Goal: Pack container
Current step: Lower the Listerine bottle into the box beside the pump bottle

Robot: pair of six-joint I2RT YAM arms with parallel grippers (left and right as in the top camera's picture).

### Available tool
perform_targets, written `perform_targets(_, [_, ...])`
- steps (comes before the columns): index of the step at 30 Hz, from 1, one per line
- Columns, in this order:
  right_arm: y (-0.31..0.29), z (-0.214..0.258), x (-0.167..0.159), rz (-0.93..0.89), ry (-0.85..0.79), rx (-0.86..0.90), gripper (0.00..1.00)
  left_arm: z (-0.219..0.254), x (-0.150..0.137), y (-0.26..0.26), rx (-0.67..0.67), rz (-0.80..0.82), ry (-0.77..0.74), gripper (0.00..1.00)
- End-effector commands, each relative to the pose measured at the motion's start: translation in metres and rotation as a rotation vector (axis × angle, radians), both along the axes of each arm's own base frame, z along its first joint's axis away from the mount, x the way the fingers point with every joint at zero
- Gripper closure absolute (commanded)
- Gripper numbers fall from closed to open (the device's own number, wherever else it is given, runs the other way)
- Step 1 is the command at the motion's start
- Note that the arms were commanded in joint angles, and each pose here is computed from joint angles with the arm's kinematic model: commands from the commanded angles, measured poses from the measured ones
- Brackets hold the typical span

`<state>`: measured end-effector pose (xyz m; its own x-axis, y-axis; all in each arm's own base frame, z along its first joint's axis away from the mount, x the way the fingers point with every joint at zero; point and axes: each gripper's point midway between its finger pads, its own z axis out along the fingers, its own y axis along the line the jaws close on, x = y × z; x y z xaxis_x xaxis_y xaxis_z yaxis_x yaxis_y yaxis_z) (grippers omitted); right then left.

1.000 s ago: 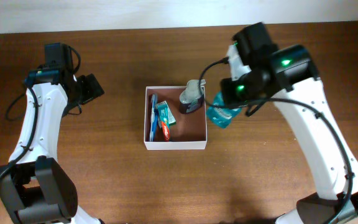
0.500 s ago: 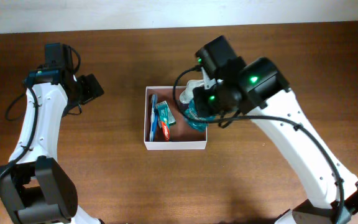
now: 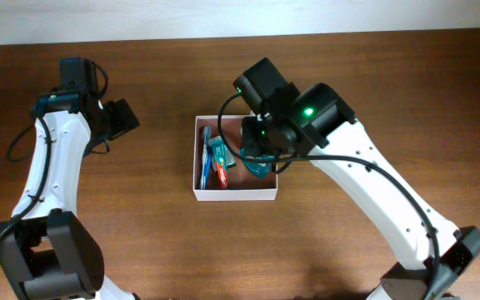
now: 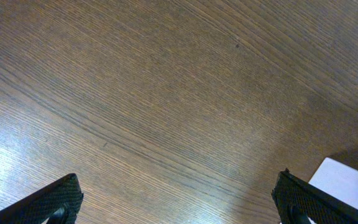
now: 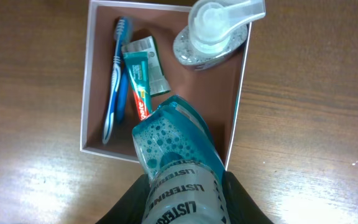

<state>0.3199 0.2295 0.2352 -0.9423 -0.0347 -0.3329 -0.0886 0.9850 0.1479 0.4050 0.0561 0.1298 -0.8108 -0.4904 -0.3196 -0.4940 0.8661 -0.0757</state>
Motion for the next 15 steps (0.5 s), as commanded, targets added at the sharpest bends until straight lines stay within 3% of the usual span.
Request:
perform_targets(1, [-0.001, -0.002, 0.004, -0.049, -0.009, -0.008, 0.72, 0.013, 0.002, 0.003, 0.013, 0.001, -0.034, 0.01])
perform_targets(15, [-0.012, -0.038, 0.007, -0.142, 0.023, -0.085, 0.71, 0.013, 0.002, 0.003, 0.013, 0.001, -0.034, 0.01])
